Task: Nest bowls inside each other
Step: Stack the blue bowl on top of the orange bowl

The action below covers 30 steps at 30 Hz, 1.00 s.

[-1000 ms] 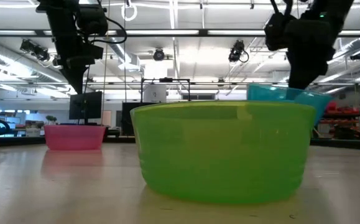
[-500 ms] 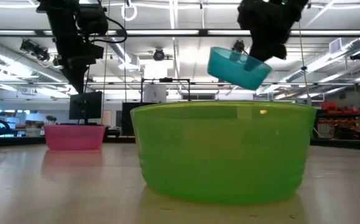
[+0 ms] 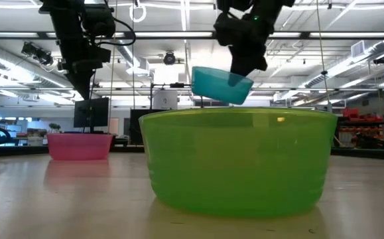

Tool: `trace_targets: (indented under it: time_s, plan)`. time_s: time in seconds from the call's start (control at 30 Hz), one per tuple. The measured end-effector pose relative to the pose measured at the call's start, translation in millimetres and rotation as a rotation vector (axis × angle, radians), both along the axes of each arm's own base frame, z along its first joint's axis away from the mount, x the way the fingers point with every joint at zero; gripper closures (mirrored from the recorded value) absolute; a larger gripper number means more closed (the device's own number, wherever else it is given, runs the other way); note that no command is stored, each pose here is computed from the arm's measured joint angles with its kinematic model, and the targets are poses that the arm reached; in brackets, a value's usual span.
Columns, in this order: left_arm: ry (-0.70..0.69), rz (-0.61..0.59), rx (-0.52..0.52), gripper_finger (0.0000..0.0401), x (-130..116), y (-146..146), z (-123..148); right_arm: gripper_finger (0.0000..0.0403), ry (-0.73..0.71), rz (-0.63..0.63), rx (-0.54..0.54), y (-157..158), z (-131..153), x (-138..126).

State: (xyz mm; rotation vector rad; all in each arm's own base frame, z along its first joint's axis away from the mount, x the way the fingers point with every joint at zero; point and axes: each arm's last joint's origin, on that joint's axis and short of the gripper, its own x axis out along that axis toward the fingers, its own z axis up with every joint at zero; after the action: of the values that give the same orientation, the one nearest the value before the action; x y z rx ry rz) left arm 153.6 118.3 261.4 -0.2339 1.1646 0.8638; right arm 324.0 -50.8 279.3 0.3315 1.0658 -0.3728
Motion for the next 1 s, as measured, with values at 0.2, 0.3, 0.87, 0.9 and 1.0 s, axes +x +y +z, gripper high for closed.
trace_targets:
  time_s: [0.2, 0.3, 0.87, 0.9, 1.0]
  plan:
    - [0.001, -0.003, 0.001, 0.0384, -0.1, 0.0, 0.1, 0.0403, 0.111, 0.012, 0.016, -2.2, -14.7, 13.7]
    - [0.002, -0.005, 0.001, 0.0388, 0.0, 0.0, 0.1, 0.0403, 0.127, 0.019, 0.028, -2.4, -20.7, 17.1]
    - [-0.002, -0.006, 0.005, 0.0384, 0.4, 0.3, 0.3, 0.0403, 0.219, 0.040, 0.087, -2.7, -53.7, 30.5]
    - [-0.003, -0.006, 0.005, 0.0386, 0.4, 0.3, 0.4, 0.0403, 0.224, 0.041, 0.090, -2.7, -55.6, 31.1]
    - [-0.004, -0.002, 0.004, 0.0389, 0.4, 0.2, 0.3, 0.0403, 0.234, 0.042, 0.096, -2.7, -59.4, 31.9]
